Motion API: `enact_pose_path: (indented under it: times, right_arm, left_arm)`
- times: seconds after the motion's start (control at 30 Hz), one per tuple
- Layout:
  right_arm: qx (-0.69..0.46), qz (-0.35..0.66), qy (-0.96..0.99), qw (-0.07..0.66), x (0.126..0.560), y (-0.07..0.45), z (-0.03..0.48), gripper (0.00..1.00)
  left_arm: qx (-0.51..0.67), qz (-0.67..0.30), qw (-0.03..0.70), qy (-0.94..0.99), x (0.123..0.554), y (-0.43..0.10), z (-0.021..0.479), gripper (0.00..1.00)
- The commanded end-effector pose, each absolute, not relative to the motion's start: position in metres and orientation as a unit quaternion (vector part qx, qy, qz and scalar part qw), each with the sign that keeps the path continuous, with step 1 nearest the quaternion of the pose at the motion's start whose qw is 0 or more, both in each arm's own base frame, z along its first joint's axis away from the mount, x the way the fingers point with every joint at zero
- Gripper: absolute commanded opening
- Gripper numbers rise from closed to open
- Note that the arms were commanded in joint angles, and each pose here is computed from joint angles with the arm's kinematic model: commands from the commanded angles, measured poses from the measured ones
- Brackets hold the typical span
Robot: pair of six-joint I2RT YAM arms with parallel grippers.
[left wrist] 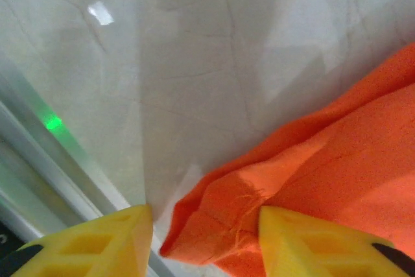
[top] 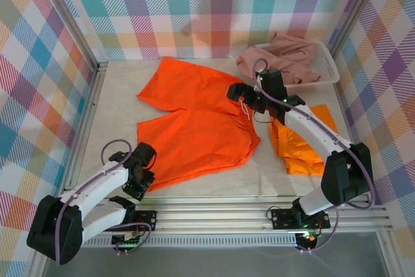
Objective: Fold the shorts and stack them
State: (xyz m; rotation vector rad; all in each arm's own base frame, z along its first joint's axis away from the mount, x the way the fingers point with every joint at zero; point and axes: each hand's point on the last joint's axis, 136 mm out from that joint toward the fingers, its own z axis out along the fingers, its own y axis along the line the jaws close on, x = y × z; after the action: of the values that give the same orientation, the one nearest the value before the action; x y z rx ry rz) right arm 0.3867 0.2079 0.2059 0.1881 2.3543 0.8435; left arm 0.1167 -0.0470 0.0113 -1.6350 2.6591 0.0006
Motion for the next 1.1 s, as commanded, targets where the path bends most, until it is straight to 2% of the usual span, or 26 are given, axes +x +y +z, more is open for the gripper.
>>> enact_pose_path:
  times: [0.0, 0.2, 0.37, 0.63, 0.9, 1.07]
  right_arm:
    - [0.088, 0.313, 0.893, 0.313, 0.374, 0.197, 0.2, 0.99]
    - [0.14, 0.295, 0.914, 0.242, 0.333, 0.18, 0.151, 1.0]
    - [0.215, 0.293, 0.913, 0.183, 0.296, 0.168, 0.11, 0.96]
    - [0.288, 0.249, 0.911, 0.157, 0.268, 0.142, 0.065, 0.84]
    - [0.294, 0.25, 0.907, 0.169, 0.286, 0.146, 0.056, 0.66]
    - [0.295, 0.242, 0.912, 0.149, 0.291, 0.151, 0.043, 0.54]
  left_arm:
    - [-0.52, 0.002, 0.02, 0.854, 0.12, -0.047, 0.006, 0.39]
    - [-0.509, -0.008, 0.063, 0.858, 0.136, -0.042, 0.014, 0.18]
    - [-0.497, -0.036, 0.108, 0.86, 0.15, -0.041, 0.031, 0.0]
    - [-0.487, -0.056, 0.159, 0.857, 0.162, -0.037, 0.055, 0.0]
    - [-0.482, -0.057, 0.169, 0.858, 0.164, -0.035, 0.059, 0.0]
    - [-0.482, -0.074, 0.182, 0.854, 0.172, -0.039, 0.065, 0.0]
